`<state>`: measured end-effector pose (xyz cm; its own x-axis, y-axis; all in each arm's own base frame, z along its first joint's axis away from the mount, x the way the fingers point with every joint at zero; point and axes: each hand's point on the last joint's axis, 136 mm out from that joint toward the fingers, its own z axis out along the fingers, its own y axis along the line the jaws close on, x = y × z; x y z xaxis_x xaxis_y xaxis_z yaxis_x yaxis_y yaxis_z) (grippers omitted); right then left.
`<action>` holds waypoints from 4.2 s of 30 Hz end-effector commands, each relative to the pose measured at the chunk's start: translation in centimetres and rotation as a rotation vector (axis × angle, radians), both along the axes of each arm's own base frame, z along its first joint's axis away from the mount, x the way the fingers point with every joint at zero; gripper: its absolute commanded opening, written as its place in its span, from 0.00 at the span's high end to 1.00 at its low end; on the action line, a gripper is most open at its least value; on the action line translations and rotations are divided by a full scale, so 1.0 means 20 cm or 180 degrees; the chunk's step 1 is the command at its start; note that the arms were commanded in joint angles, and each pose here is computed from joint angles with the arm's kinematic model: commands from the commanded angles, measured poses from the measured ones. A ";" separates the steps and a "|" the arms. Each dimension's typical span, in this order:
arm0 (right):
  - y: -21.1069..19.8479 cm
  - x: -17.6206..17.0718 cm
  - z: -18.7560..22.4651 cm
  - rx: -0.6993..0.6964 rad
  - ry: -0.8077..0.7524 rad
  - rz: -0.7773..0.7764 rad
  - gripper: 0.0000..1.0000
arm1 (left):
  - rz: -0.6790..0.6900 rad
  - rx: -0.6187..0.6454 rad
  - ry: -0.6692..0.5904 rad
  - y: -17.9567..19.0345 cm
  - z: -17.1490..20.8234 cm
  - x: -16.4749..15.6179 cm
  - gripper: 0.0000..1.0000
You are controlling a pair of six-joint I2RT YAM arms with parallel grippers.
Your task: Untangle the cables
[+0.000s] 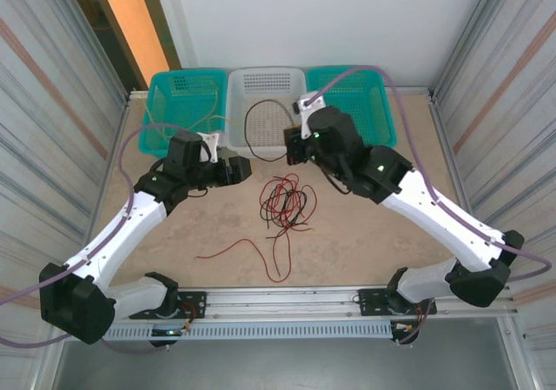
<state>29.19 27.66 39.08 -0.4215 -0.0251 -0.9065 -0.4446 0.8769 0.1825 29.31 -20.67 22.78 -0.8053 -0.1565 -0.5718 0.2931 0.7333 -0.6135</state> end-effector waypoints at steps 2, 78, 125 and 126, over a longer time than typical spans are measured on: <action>-0.32 0.16 0.20 0.0285 -0.0117 -0.0617 1.00 | -0.0067 0.0005 0.0116 0.01 -0.08 -0.07 0.33; -0.09 -0.15 -1.41 0.0013 0.2703 -0.0822 0.63 | -0.1515 0.1700 0.1040 -0.25 -0.70 -0.64 0.60; 0.08 -0.31 -1.83 -0.1364 0.3114 -0.0540 0.75 | -0.0345 0.0743 0.0925 0.16 -0.47 -0.47 0.67; 0.07 -0.31 -1.83 -0.1387 0.3112 -0.0552 0.76 | -0.0348 0.0743 0.0919 0.16 -0.47 -0.47 0.67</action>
